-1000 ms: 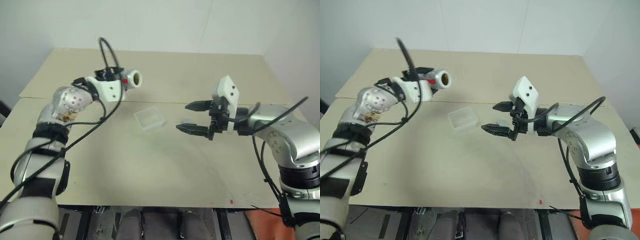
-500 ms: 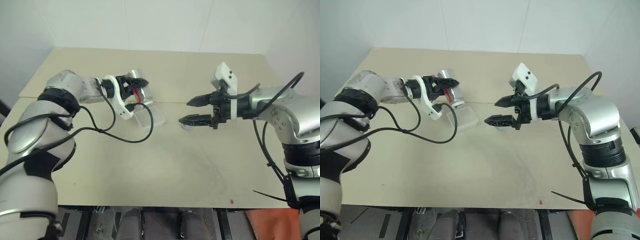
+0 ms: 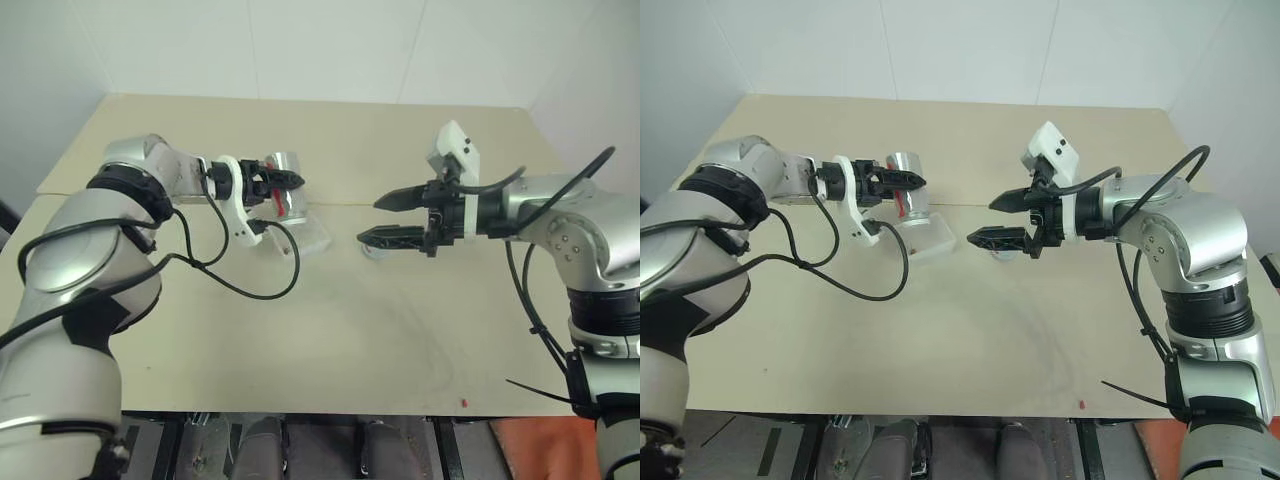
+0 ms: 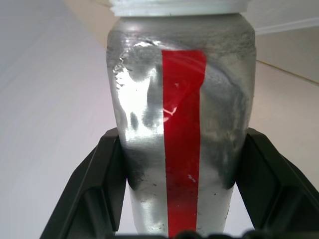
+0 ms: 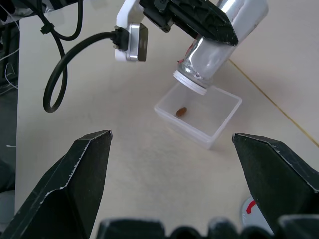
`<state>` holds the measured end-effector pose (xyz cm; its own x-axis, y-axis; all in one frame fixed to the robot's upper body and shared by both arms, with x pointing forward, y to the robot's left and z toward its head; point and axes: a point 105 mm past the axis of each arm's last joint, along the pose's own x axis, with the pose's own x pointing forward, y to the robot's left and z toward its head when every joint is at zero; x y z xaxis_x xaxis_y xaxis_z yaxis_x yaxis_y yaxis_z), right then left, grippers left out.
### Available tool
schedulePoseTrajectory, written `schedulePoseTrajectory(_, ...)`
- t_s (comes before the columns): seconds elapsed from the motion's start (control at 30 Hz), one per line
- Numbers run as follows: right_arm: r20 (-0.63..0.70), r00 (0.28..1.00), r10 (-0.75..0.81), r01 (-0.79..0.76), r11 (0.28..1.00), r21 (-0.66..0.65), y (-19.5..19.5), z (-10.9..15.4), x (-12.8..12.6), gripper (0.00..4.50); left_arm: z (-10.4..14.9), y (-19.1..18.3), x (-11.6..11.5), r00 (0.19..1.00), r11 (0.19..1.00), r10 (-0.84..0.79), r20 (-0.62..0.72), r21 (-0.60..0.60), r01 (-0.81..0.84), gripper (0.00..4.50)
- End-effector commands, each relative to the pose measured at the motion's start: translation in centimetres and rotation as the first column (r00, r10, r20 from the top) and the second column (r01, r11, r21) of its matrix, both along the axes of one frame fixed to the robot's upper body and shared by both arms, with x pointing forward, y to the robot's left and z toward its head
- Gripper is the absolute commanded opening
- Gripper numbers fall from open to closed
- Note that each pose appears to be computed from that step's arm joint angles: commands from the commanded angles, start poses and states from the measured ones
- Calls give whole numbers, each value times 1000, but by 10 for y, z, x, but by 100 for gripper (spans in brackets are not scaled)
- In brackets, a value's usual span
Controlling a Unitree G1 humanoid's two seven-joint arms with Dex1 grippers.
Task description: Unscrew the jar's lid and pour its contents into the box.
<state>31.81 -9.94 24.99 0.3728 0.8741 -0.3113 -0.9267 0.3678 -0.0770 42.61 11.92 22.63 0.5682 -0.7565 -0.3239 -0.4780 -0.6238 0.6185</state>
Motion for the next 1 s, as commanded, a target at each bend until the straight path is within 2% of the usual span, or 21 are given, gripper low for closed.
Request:
schedulePoseTrajectory(0.03,49,999,-2,0,999,38,-2,12,-3,447,30,9,0,998,976,65,-26,-208,-69,274)
schedulePoseTrajectory(0.13,46,999,-17,14,998,62,-4,12,-2,447,38,24,0,983,914,137,-119,-367,-172,274)
schedulePoseTrajectory(0.23,40,999,-34,30,996,88,-6,11,-2,447,39,41,1,949,791,174,-262,-536,-293,274)
schedulePoseTrajectory(0.27,38,998,-40,37,995,97,-6,11,-2,447,38,46,1,933,723,158,-322,-606,-332,274)
schedulePoseTrajectory(0.33,36,998,-49,44,993,109,-7,10,-2,447,36,52,0,906,638,122,-404,-667,-384,274)
schedulePoseTrajectory(0.4,32,997,-64,59,989,136,-8,11,-2,447,26,61,1,835,445,8,-550,-746,-495,274)
schedulePoseTrajectory(0.47,25,997,-74,69,984,162,-9,11,-2,447,12,68,-2,750,303,-143,-645,-750,-588,274)
schedulePoseTrajectory(0.5,20,997,-76,71,983,171,-10,11,-3,447,7,69,-5,714,273,-197,-672,-737,-619,274)
schedulePoseTrajectory(0.63,12,997,-81,77,979,188,-9,9,-4,447,-8,79,-10,605,61,-391,-694,-675,-735,274)
schedulePoseTrajectory(0.83,11,995,-103,98,971,219,-11,9,-8,447,-38,88,-25,571,-184,-488,-660,-561,-807,274)
schedulePoseTrajectory(0.93,9,993,-114,109,968,228,-12,9,-10,447,-45,89,-31,566,-265,-521,-638,-510,-819,274)
schedulePoseTrajectory(1.0,8,992,-122,117,965,235,-13,9,-12,447,-58,90,-35,558,-303,-522,-645,-471,-829,274)
